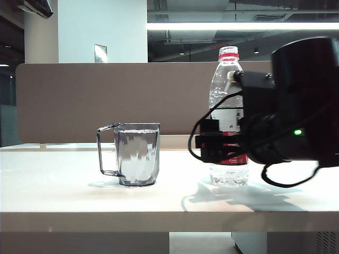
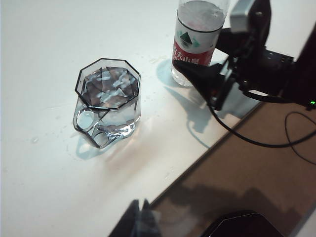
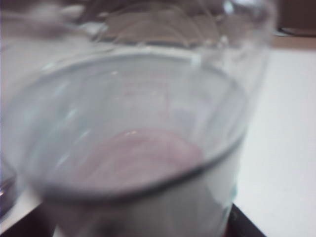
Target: Pick up the mineral water bottle on the table and pour water into the mug until it's full.
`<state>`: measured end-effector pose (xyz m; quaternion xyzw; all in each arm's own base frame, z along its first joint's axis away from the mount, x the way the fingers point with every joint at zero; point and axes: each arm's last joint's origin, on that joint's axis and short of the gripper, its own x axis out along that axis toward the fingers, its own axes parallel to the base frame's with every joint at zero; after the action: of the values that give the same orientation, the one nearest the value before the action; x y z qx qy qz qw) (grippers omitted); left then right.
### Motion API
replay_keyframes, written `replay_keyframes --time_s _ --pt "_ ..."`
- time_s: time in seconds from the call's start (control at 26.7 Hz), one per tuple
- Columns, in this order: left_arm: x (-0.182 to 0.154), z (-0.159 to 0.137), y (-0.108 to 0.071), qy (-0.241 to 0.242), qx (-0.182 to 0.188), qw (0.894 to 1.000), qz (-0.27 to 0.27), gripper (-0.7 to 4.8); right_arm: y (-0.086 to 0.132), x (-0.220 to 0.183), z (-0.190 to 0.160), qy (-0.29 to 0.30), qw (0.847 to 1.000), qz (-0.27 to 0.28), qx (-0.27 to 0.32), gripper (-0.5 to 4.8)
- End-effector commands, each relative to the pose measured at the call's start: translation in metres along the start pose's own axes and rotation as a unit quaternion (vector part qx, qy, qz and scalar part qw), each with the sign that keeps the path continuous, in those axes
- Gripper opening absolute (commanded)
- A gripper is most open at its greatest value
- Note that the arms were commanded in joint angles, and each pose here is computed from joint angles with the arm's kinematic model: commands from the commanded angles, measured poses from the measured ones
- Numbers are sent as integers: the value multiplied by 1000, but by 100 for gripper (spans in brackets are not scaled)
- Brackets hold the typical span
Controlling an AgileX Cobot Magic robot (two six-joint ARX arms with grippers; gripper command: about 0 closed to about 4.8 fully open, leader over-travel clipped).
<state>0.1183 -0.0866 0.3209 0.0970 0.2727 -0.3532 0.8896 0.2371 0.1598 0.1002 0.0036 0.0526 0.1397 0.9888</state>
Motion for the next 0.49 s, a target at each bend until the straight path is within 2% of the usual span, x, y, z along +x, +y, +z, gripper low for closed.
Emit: replay_keyframes --time_s 0.04,0.3,0.45,0.49 --pt "-1 1 0 -6 3 1000 -2 -5 1 -18 6 -10 1000 16 2 479" --pt "-1 1 0 -6 3 1000 -2 -5 -9 -73 12 -12 999 38 0 479" --pt "-1 1 0 -6 3 1000 -2 -5 -19 -102 12 -17 999 46 2 274" --pt "-1 1 0 -6 3 1000 -2 -5 -24 -115 11 -21 999 45 2 181"
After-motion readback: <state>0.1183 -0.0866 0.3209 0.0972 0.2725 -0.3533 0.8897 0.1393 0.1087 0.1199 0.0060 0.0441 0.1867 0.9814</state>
